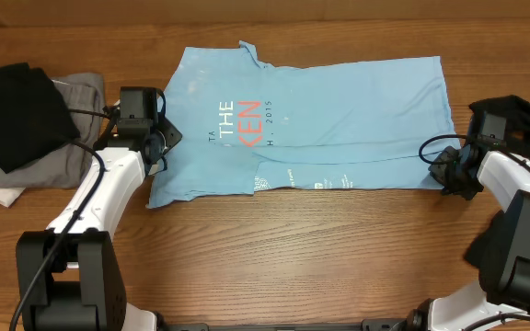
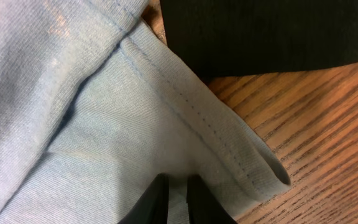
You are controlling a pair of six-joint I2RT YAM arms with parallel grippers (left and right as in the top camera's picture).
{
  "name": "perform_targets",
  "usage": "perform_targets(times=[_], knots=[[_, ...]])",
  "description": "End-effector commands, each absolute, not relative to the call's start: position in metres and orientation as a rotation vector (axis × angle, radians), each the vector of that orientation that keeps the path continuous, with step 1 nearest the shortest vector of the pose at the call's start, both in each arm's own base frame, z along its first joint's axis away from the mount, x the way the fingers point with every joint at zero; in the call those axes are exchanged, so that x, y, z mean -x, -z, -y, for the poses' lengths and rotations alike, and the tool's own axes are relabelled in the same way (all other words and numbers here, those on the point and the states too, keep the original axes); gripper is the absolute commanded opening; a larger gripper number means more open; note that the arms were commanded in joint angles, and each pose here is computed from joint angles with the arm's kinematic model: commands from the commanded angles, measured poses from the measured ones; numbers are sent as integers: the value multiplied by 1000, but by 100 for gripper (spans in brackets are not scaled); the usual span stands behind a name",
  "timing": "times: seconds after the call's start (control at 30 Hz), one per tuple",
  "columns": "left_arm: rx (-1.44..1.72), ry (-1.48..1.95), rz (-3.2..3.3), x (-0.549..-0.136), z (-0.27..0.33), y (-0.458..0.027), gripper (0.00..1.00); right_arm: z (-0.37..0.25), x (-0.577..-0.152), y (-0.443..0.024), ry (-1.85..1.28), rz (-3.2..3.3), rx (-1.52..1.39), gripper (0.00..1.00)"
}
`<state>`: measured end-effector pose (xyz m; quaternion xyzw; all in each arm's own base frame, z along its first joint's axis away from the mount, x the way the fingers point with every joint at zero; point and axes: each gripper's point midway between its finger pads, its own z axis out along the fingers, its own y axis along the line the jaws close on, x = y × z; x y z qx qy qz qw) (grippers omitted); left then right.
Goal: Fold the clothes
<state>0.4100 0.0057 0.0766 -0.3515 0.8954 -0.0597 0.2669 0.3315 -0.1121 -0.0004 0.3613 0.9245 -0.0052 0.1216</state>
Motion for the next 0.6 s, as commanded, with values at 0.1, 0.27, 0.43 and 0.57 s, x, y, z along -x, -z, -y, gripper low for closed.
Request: perform_targets(times=[0.1, 0.27, 0.43, 0.57], knots=[[820, 90, -2567, -389, -7, -62, 76, 107, -310, 19, 33, -2772, -1080, 15], [869, 16, -2775, -339, -5, -44, 77, 106, -306, 19, 34, -2789, -1086, 16], [897, -9, -2912, -305, 0, -38, 78, 104, -301, 20, 36, -2809, -1094, 16], [895, -97, -2891, -303, -11, -33, 79, 102, -296, 21, 38, -2828, -1101, 16]])
